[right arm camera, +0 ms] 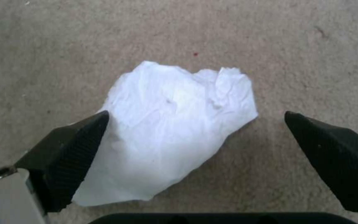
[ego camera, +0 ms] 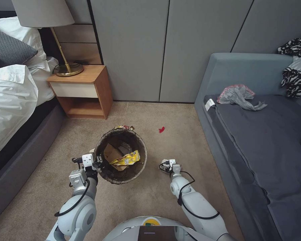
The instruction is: Pick up the trash bin, then pick up the garbage from the floor and place it into the trash bin.
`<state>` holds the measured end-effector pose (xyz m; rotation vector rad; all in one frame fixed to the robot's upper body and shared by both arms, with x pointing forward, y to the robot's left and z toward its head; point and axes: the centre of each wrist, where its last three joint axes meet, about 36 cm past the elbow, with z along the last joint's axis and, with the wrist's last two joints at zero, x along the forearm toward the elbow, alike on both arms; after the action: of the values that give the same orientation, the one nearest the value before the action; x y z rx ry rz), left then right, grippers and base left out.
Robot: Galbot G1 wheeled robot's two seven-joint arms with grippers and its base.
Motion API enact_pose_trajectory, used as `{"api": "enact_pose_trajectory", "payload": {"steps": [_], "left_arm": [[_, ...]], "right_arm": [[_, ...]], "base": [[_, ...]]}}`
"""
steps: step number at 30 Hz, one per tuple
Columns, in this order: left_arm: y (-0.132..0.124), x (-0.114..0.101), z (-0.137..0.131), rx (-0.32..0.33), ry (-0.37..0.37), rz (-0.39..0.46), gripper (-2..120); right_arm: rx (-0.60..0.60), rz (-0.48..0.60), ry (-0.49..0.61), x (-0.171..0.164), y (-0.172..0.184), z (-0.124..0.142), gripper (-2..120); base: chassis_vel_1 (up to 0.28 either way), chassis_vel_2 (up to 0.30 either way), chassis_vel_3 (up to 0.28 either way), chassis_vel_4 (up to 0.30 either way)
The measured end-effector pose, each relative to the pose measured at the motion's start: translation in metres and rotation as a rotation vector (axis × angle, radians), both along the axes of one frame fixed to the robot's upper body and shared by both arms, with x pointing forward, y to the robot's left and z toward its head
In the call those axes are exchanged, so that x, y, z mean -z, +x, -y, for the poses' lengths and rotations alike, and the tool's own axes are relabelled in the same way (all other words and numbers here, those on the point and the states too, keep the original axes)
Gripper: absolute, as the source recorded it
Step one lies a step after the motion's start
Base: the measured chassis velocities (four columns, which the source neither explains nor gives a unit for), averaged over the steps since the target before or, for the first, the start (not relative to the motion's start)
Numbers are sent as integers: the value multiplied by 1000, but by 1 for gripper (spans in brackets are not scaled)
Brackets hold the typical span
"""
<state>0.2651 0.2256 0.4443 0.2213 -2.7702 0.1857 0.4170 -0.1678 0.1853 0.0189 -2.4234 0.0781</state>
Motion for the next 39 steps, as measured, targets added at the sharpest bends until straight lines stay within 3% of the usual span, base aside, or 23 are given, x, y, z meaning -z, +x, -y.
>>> {"api": "enact_pose_trajectory", "payload": {"steps": [13, 18, 39], "left_arm": [[1, 0, 0, 0, -1, 2, 0], [1, -1, -1, 0, -1, 2, 0], [1, -2, -1, 1, 0, 7, 0]], "right_arm": [[-29, -7, 11, 3, -1, -6, 100], [-32, -6, 7, 4, -2, -8, 95], [-39, -3, 11, 6, -4, -10, 15]], "base": [[0, 0, 0, 0], [0, 0, 0, 0], [0, 0, 0, 0]]}}
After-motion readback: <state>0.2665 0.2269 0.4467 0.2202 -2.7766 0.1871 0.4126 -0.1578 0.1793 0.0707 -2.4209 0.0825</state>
